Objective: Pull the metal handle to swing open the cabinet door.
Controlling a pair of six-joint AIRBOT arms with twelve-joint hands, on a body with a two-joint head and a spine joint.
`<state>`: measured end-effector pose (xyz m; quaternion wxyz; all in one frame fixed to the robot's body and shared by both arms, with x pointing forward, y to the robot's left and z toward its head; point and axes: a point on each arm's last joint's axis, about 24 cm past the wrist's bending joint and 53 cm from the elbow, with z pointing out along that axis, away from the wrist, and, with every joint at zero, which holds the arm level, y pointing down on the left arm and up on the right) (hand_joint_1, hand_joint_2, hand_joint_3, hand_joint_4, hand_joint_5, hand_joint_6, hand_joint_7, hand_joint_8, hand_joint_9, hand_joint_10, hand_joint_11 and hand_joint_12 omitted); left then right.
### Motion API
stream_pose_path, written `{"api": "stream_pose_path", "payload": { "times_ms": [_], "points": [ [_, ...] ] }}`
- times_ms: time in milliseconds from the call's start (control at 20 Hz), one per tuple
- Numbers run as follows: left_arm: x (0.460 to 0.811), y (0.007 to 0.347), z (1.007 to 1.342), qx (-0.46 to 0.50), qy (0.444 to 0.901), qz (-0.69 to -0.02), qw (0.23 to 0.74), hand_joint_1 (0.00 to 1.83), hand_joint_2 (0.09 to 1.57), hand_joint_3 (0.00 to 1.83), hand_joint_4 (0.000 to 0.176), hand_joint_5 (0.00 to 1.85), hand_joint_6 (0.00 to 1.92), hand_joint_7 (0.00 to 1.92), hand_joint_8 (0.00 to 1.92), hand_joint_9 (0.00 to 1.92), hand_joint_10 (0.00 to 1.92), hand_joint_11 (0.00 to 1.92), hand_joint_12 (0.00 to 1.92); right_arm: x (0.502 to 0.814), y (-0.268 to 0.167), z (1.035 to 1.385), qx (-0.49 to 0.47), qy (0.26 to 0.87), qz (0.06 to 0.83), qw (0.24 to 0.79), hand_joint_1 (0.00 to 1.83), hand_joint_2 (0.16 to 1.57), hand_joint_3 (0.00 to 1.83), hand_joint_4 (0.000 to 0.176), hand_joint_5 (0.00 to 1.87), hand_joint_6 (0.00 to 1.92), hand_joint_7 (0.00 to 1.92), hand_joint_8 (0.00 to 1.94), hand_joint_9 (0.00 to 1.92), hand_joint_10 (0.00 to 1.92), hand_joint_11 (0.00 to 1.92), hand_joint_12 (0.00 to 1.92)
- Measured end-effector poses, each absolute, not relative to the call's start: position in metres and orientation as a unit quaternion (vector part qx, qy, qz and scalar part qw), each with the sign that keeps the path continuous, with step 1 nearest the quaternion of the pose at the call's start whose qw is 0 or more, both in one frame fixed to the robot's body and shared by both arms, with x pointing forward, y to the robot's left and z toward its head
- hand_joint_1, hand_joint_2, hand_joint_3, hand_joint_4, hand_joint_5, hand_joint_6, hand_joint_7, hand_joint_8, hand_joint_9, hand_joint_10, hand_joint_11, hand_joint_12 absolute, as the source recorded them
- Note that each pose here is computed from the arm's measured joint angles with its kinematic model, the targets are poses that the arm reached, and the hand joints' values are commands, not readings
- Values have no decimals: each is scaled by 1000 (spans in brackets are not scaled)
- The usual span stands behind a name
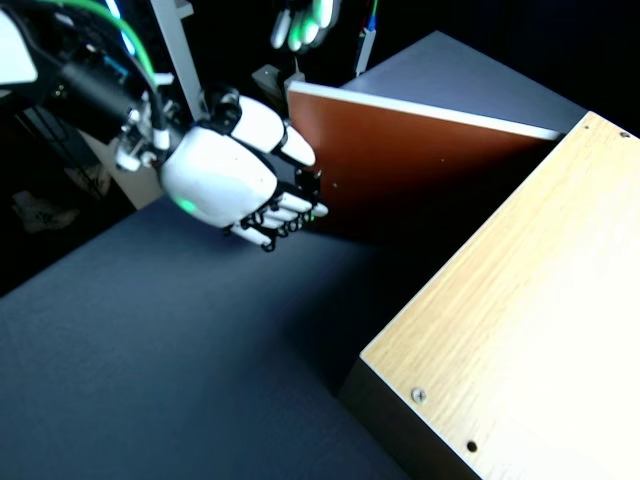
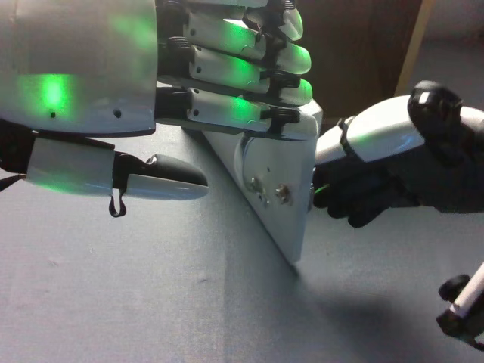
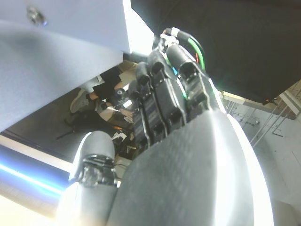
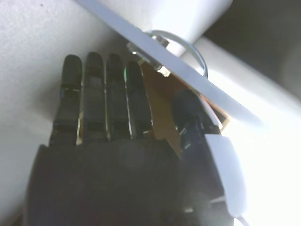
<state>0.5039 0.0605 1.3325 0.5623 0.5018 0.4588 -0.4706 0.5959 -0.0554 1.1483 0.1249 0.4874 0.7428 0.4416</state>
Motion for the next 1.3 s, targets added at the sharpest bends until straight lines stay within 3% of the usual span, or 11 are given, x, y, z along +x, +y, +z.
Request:
{"api": "stream_pose_path", "payload": {
  "times_ms": [600,1300],
  "points": [
    [504,61,1333,502,459,-471,562,0,1571,9,0,410,3,466,4,431,4,29,859,587,-24,1159,405,757,496,134,0,1571,108,0,414,6,435,5,397,7,0,1024],
    [504,61,1333,502,459,-471,562,0,1570,7,0,410,2,461,1,428,1,33,866,568,35,1176,255,728,628,99,0,1571,115,0,398,3,420,4,383,4,0,1002]
  ]
}}
